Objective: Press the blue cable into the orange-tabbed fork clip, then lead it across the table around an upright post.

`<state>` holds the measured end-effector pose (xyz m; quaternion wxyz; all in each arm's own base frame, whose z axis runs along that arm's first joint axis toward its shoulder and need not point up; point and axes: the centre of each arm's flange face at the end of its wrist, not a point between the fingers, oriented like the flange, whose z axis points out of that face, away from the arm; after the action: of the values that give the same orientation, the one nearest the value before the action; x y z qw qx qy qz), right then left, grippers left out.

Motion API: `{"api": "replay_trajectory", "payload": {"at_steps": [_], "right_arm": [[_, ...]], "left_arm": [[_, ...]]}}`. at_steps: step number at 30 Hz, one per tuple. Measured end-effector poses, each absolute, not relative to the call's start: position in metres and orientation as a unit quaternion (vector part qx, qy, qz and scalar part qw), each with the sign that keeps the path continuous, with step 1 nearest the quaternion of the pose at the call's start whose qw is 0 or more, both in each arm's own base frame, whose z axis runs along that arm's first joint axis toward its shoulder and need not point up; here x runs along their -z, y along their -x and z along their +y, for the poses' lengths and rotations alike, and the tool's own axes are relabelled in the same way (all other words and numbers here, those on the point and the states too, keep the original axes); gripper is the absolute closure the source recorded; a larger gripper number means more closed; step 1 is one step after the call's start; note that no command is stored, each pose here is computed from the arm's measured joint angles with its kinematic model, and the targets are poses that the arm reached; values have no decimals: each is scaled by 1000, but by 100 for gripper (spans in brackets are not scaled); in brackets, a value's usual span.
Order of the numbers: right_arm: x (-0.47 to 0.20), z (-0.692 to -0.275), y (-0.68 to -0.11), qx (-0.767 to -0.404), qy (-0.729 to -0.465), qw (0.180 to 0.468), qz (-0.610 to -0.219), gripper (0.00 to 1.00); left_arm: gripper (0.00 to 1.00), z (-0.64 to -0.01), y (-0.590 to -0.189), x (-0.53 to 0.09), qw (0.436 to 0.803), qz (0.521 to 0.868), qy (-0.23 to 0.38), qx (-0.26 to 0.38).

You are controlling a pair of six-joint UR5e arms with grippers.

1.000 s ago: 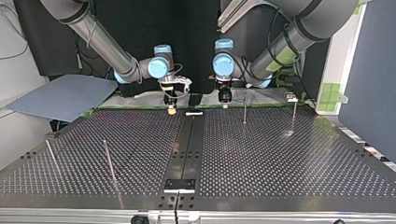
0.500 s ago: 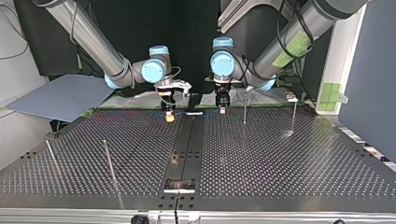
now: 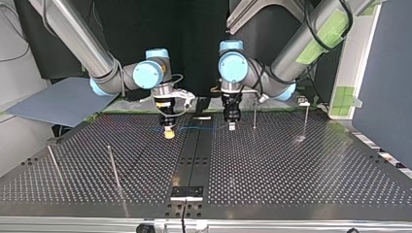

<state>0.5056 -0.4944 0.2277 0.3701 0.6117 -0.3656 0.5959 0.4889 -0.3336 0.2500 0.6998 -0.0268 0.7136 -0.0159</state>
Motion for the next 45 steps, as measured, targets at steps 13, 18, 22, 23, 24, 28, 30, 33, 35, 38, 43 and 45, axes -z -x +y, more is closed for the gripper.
{"api": "replay_trajectory", "payload": {"at_steps": [13, 18, 22, 23, 24, 28, 30, 33, 35, 38, 43, 45], "right_arm": [[-327, -480, -501, -629, -580, 382, -349, 100], [-367, -474, -497, -644, -564, 388, -342, 100], [-398, -469, -493, -653, -553, 392, -337, 100], [-407, -467, -490, -656, -549, 394, -336, 100], [-414, -466, -489, -658, -546, 395, -335, 100], [-444, -459, -480, -668, -532, 401, -330, 100], [-459, -455, -475, -672, -526, 404, -329, 100], [-469, -453, -470, -671, -525, 406, -331, 100], [-472, -454, -467, -667, -526, 408, -335, 100], [-473, -456, -461, -660, -527, 412, -343, 100], [-472, -463, -452, -648, -528, 419, -354, 100], [-473, -465, -449, -646, -527, 422, -356, 100]], "left_arm": [[100, -340, -488, -340, 734, 675, 54, 45], [100, -342, -492, -355, 738, 671, 59, 44], [100, -343, -495, -365, 741, 667, 64, 44], [100, -343, -496, -368, 741, 666, 64, 45], [100, -343, -497, -370, 742, 666, 65, 45], [100, -345, -500, -383, 743, 665, 65, 44], [100, -346, -501, -390, 743, 665, 65, 45], [100, -350, -502, -402, 743, 665, 63, 46], [100, -352, -502, -410, 743, 665, 62, 47], [100, -356, -501, -421, 742, 665, 59, 49], [100, -365, -499, -442, 743, 664, 56, 56], [100, -369, -497, -451, 745, 662, 54, 61]]}}
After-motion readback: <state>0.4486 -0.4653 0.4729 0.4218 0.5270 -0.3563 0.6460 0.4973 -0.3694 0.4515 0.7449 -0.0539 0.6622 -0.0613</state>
